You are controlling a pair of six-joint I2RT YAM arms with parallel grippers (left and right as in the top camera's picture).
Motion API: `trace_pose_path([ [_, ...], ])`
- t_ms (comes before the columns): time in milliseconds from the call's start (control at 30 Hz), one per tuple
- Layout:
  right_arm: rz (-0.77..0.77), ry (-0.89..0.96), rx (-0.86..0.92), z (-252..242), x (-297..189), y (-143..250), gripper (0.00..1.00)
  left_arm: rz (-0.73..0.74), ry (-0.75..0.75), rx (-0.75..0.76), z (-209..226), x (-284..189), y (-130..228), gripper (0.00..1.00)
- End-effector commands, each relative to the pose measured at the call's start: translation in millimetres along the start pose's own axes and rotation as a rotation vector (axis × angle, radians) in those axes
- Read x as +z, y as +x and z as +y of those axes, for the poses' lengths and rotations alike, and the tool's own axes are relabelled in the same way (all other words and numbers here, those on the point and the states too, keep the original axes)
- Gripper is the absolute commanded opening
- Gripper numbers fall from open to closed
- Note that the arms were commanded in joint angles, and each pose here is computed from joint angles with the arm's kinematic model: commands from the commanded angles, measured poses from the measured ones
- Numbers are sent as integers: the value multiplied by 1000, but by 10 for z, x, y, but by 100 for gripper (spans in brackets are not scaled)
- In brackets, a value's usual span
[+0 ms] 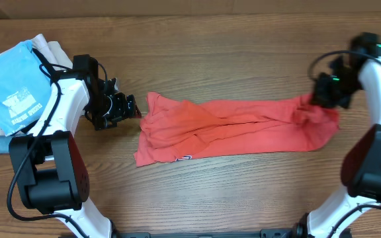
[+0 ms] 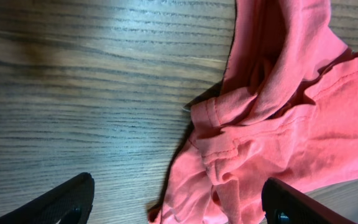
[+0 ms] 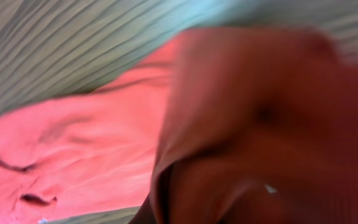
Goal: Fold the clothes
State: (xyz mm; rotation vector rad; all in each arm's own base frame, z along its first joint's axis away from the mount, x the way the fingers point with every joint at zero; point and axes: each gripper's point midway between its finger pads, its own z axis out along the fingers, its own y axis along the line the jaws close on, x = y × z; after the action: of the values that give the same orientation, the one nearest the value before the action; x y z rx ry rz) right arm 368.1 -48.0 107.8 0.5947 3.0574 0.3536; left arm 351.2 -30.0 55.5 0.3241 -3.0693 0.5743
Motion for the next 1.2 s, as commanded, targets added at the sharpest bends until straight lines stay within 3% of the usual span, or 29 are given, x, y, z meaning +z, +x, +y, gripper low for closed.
trace_pose_path([
  [0, 13, 7, -93, 579, 85, 177, 4, -4, 19, 29, -71, -31, -29, 88],
  [367, 74, 24, -362, 1664, 732, 770, 5, -1, 18, 28, -70, -31, -20, 88],
  [733, 116, 35, -485, 2076, 1167, 1107, 6, 1, 18, 28, -69, -31, -15, 89],
  [767, 111, 28, -492, 2107, 1173, 1111, 9, 1, 18, 28, -69, -31, -15, 89],
  [900, 97, -4, -505, 2198, 1183, 1107, 35, 1, 18, 28, -69, -31, -15, 89],
  [1167, 205, -341, -739, 2673, 1006, 1433, 35, 1, 18, 28, -69, -31, -15, 89],
])
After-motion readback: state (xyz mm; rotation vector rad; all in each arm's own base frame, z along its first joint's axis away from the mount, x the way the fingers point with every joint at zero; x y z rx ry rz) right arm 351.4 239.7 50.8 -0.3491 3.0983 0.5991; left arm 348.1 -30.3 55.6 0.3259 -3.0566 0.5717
